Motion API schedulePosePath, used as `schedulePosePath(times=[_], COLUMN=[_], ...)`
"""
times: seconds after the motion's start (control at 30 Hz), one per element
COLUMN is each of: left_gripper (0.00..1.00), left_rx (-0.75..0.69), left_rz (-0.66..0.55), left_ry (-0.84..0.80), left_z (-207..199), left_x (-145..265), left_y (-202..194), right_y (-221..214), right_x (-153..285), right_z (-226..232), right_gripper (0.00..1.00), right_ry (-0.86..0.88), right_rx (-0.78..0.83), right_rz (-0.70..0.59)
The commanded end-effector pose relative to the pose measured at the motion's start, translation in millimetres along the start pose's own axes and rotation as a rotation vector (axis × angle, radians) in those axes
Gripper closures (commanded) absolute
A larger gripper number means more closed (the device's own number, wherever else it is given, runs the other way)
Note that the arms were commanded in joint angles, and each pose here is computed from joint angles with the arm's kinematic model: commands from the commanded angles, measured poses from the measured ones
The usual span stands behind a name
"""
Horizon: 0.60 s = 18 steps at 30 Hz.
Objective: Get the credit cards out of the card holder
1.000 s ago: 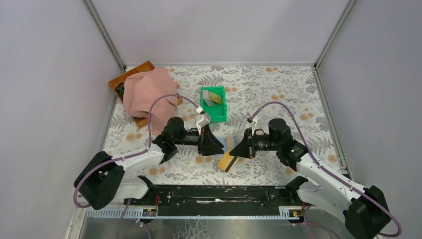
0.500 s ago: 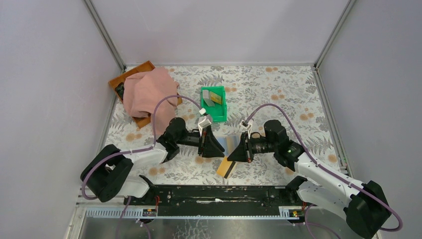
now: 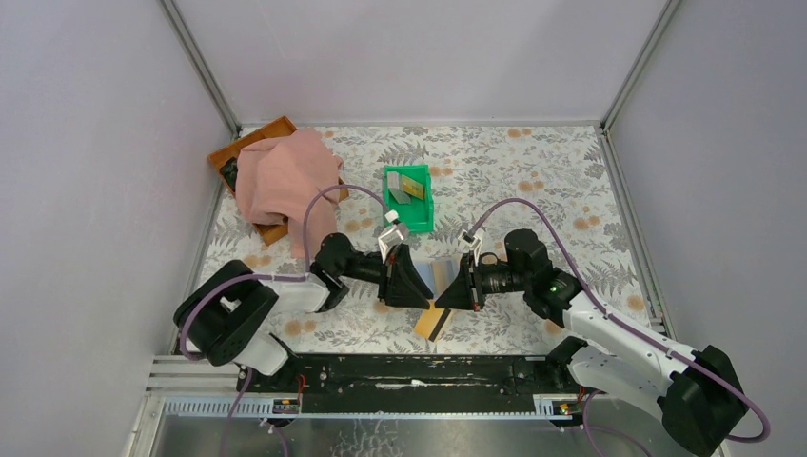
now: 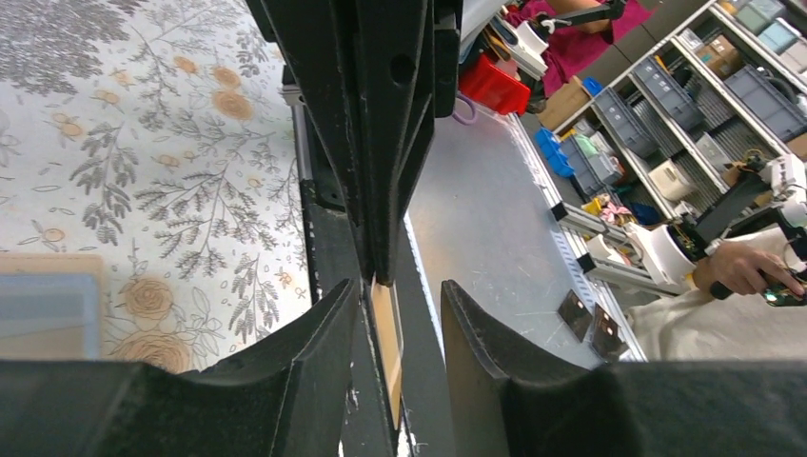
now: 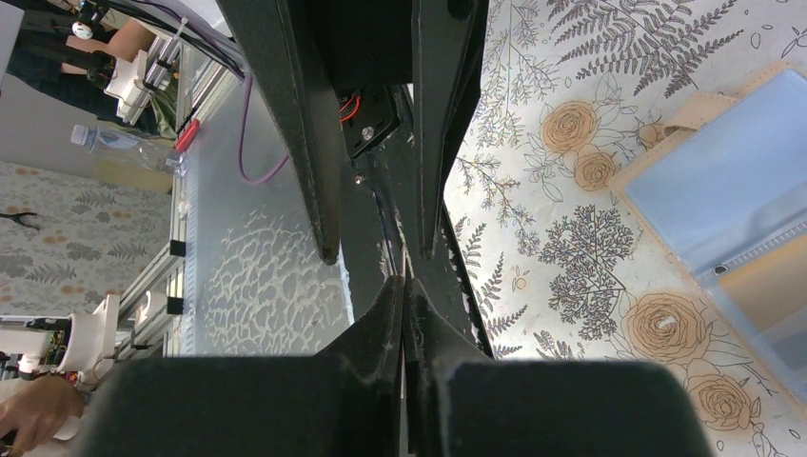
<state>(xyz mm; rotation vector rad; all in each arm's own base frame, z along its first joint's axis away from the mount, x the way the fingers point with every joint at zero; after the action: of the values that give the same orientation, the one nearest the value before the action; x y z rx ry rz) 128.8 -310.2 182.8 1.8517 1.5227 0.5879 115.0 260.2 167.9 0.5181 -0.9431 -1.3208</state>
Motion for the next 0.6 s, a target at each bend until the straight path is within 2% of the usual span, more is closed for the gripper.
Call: schedulePosePath(times=[0.0,0.13,0.2,0.23,0.3,0.37,0.5,0.53,0.57], left_gripper=[0.55,0.56,0.61,0.66,0.85,1.0,1.0,1.0,1.0], left_rx=[-0.038,-0.013,0.0,-0.005,0.006,0.008,0.003,0.002,-0.002], left_rz=[0.002,0.012,0.01,0.006,0.009,0.012,-0.006,-0.021,-0.044], left_ry=[-0.08,-0.098,-0.104,-0.112,-0.124,-0.13,-0.118,-0.108,-0.094], left_z=[-14.5,-13.1,-11.5,-12.4,-13.5,-12.8,-9.7,-8.2,-6.2], left_x=[-2.9,-6.8,-7.4,-7.6,-8.1,-8.6,-9.3,-8.4,-7.2], left_y=[-2.8,-8.4,-9.6,-8.7,-8.8,-8.5,-5.6,-3.9,-0.6], right_y=[22.0,23.0,22.4,22.6,22.4,22.4,23.1,23.8,24.4], right_x=[1.7,2.7,2.8,2.8,2.8,3.0,3.5,3.7,4.5], right_z=[11.1,11.5,11.5,11.7,11.9,12.0,12.2,11.5,9.4], right_gripper=[1.0,1.0,1.0,1.0,1.0,1.0,1.0,0.96,0.83], right_ry=[0.02,0.015,0.015,0.016,0.017,0.017,0.013,0.005,-0.012], right_rx=[0.073,0.078,0.077,0.077,0.075,0.075,0.076,0.075,0.08], right_rz=[-0.046,-0.051,-0.049,-0.05,-0.048,-0.049,-0.051,-0.054,-0.06])
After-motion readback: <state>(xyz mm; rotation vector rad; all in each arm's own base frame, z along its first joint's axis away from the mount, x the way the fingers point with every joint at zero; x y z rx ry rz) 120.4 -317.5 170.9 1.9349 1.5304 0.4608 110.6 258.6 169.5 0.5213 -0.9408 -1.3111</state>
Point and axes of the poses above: each gripper's point midway between its finger pads, its own x axis back along the fingers, its own z axis along the line the jaws close on, y = z × x, the point moved 1 cm from there along x, back along the fingers, and after that the axes turned 8 degrees about x, right-handed, at the moved point
